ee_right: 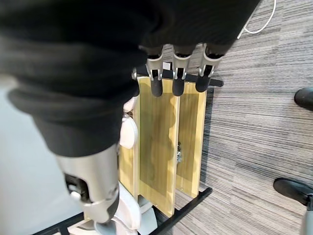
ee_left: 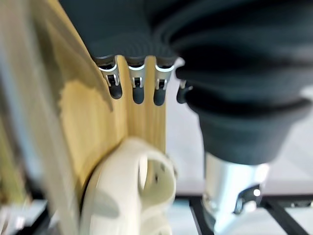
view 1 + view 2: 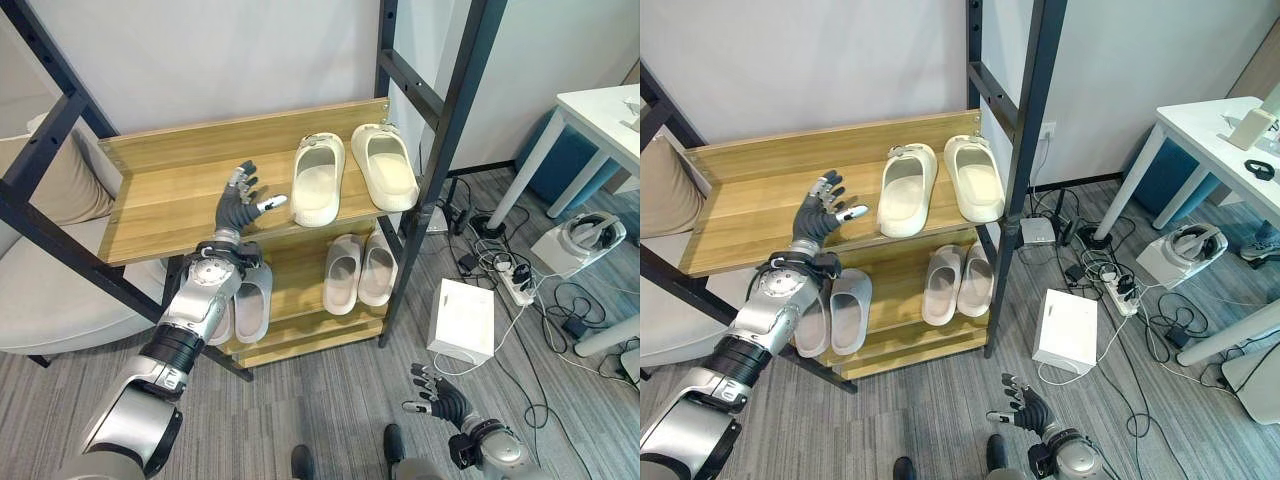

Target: Arrange the slippers neatly on the shoe rack.

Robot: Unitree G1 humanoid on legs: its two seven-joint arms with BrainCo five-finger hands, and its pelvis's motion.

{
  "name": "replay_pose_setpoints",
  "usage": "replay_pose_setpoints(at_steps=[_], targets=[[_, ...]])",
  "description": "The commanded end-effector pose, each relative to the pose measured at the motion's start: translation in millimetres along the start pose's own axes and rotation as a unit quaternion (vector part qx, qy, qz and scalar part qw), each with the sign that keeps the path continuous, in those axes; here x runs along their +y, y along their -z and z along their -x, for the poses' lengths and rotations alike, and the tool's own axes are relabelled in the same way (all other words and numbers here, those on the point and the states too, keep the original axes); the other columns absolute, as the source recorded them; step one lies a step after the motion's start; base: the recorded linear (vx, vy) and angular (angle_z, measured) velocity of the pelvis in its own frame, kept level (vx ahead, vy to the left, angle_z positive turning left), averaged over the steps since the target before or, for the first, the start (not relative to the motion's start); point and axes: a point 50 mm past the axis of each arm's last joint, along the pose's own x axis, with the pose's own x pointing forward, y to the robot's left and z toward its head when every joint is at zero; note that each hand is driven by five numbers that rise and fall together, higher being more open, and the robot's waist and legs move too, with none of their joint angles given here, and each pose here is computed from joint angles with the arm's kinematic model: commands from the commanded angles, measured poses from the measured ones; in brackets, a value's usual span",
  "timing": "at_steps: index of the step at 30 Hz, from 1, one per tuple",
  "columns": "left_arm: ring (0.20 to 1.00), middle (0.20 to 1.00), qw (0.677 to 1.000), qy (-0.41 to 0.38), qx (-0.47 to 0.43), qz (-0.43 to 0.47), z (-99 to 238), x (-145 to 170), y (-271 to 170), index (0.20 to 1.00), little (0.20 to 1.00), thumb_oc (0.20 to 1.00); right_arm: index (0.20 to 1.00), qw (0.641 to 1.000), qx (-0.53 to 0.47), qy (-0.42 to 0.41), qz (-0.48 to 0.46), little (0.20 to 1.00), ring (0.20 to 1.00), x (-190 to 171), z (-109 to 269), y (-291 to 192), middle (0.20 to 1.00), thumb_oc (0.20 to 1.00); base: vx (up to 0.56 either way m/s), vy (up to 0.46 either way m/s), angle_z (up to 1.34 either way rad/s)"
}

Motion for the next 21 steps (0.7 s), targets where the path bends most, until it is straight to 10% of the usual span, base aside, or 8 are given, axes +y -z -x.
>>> replay_pose_setpoints(at_steps=[1,21], targets=[[1.000,1.000,0.995,0.030,-0.023,0.088,-15.6,-9.2,-20.7,1.000,1.000,1.000,1.000,0.999,-0.006,-0.031,0.004,1.000,1.000,13.2,0.9,-1.2,1.000,1.000,0.00,0.000,0.00],[1.000,1.000,0.997,-0.031,-0.069,0.023,-32.1,-36.5,-29.1,1.000,1.000,1.000,1.000,0.999,0.005,-0.036,0.009,1.000,1.000,11.6,2.1,3.3,1.000,1.000,-0.01,-0.001,-0.03]])
